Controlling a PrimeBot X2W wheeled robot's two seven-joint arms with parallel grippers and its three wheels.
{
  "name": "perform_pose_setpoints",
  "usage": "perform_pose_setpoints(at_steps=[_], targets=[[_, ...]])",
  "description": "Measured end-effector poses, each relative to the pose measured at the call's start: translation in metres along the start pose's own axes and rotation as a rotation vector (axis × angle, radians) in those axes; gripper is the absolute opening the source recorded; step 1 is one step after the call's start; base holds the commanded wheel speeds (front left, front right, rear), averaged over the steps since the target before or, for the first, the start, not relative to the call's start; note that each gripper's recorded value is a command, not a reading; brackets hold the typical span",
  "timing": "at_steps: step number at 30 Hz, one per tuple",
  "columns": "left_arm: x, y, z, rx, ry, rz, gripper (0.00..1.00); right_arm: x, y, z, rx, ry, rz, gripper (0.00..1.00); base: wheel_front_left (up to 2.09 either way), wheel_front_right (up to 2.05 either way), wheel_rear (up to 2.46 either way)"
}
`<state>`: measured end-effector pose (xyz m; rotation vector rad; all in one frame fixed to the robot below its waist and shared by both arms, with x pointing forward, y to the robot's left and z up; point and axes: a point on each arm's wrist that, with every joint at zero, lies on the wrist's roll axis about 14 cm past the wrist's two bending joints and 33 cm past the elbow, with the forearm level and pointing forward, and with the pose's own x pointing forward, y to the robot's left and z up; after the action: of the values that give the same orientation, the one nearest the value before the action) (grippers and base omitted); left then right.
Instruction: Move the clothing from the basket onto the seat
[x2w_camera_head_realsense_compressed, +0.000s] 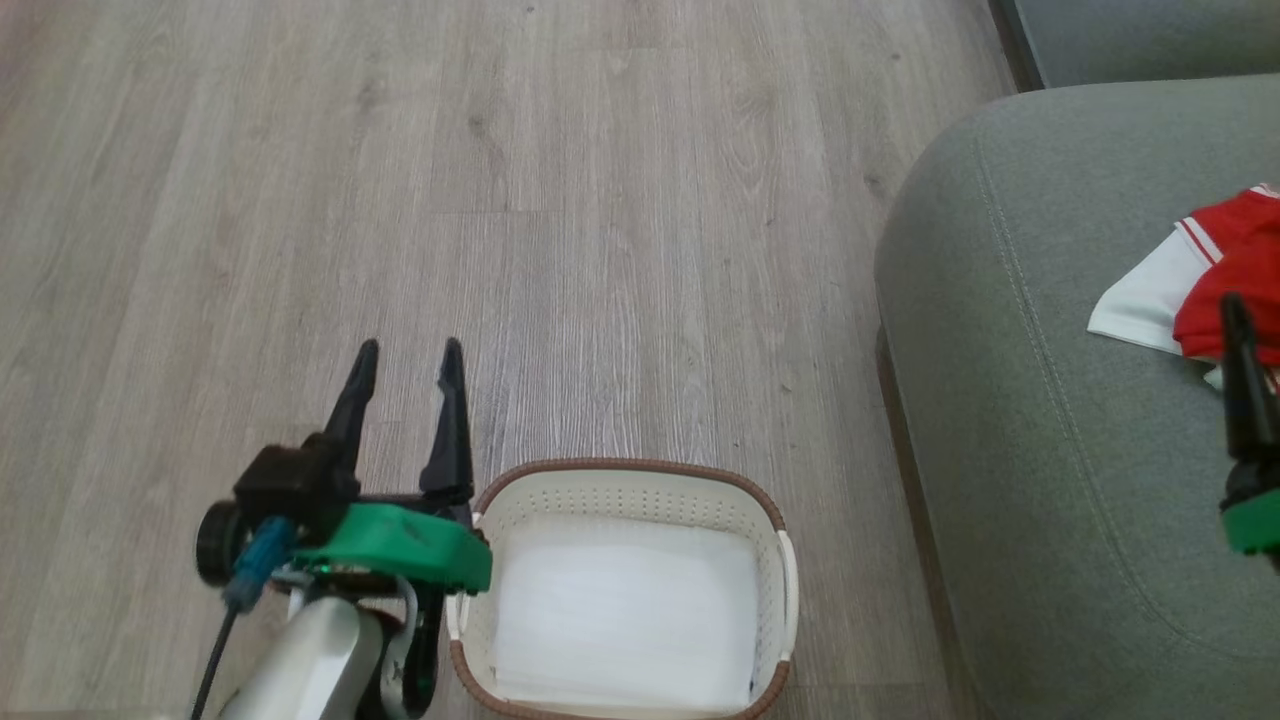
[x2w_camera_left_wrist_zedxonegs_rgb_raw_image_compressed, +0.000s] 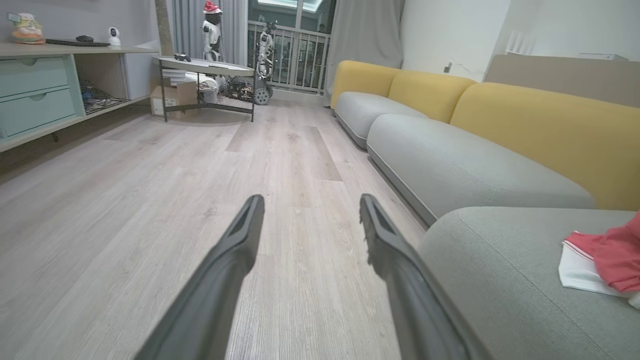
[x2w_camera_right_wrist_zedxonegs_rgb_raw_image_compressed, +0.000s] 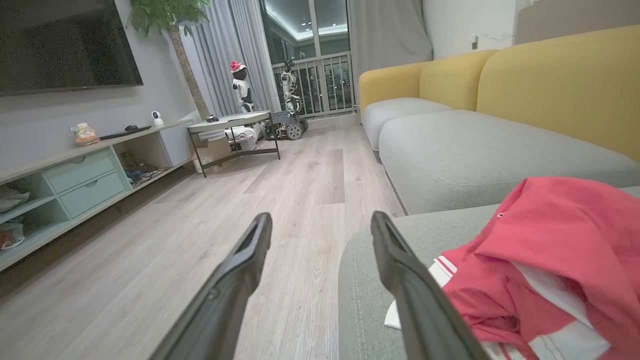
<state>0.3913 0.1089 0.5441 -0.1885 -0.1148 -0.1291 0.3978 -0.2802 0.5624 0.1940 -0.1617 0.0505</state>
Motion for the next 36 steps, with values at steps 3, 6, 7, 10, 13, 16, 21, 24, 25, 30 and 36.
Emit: perform_pose_setpoints(at_steps=[3, 6, 7, 10, 13, 16, 21, 24, 25, 30, 36], targets=[[-0.003, 0.006, 0.003, -0.038, -0.017, 0.038, 1.00, -0.010, 0.006, -0.004, 0.008, -0.011, -0.012, 1.00, 0.00, 0.00, 0.00], [-0.008, 0.009, -0.002, -0.038, -0.010, 0.047, 1.00, -0.020, 0.009, -0.012, 0.022, -0.003, -0.030, 1.00, 0.00, 0.00, 0.00], [-0.010, 0.009, -0.005, -0.035, -0.003, 0.043, 1.00, -0.023, 0.011, -0.016, 0.025, 0.004, -0.033, 1.00, 0.00, 0.00, 0.00], [-0.015, 0.010, -0.015, -0.019, 0.021, 0.037, 1.00, -0.028, 0.016, -0.023, 0.026, 0.020, -0.032, 1.00, 0.00, 0.00, 0.00], [-0.015, 0.012, -0.021, -0.003, 0.030, 0.033, 1.00, -0.027, 0.025, -0.025, 0.027, 0.016, -0.016, 1.00, 0.00, 0.00, 0.00], [-0.014, 0.012, -0.024, 0.012, 0.037, 0.027, 1.00, -0.027, 0.033, -0.024, 0.028, 0.004, -0.009, 1.00, 0.00, 0.00, 0.00], [-0.015, 0.011, -0.032, 0.020, 0.053, 0.010, 1.00, -0.027, 0.036, -0.027, 0.020, 0.006, -0.009, 1.00, 0.00, 0.00, 0.00], [-0.014, 0.011, -0.033, 0.020, 0.055, 0.009, 1.00, -0.027, 0.036, -0.027, 0.019, 0.008, -0.007, 1.00, 0.00, 0.00, 0.00], [-0.014, 0.010, -0.034, 0.021, 0.057, 0.006, 1.00, -0.027, 0.037, -0.028, 0.019, 0.010, -0.007, 1.00, 0.00, 0.00, 0.00], [-0.013, 0.012, -0.036, 0.024, 0.062, 0.006, 1.00, -0.026, 0.040, -0.031, 0.022, 0.019, 0.004, 1.00, 0.00, 0.00, 0.00], [-0.013, 0.013, -0.039, 0.029, 0.071, 0.007, 1.00, -0.025, 0.042, -0.033, 0.023, 0.024, 0.009, 1.00, 0.00, 0.00, 0.00]])
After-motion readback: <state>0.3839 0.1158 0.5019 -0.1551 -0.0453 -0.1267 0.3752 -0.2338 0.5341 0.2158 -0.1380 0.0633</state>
